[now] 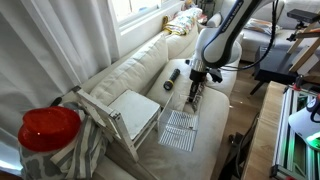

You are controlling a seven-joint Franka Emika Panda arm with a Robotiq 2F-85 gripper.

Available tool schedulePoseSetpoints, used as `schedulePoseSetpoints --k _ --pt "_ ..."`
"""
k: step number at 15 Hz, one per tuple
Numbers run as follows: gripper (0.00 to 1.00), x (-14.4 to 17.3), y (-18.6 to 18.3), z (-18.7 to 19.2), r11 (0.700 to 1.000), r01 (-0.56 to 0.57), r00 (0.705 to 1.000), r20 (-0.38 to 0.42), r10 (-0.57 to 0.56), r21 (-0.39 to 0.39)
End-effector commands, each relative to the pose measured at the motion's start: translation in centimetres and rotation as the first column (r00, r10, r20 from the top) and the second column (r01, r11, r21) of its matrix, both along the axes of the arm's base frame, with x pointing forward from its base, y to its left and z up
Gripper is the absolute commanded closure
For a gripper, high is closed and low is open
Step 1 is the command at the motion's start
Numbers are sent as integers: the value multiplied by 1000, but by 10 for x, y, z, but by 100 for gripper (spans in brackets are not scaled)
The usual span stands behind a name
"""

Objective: Remove the black torch from the fridge vegetable box and put it on the pillow, then put the vegetable box on the chair

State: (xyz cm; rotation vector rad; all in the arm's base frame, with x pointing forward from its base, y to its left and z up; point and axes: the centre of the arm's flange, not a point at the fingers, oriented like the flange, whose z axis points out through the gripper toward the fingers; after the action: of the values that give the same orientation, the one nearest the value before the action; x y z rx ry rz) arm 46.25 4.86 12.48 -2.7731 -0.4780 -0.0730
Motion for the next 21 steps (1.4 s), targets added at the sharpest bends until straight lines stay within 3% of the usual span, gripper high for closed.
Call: schedulePoseSetpoints --k 1,7,10,16,21 --pt "99 0 5 38 997 76 994 75 -75 -4" --pt "99 36 25 67 972 224 955 219 -202 -78" --pt "99 55 37 68 957 278 937 244 -249 -89" --pt "99 100 52 47 924 348 911 286 -295 -156" --pt "99 131 74 20 919 361 906 294 -306 -158"
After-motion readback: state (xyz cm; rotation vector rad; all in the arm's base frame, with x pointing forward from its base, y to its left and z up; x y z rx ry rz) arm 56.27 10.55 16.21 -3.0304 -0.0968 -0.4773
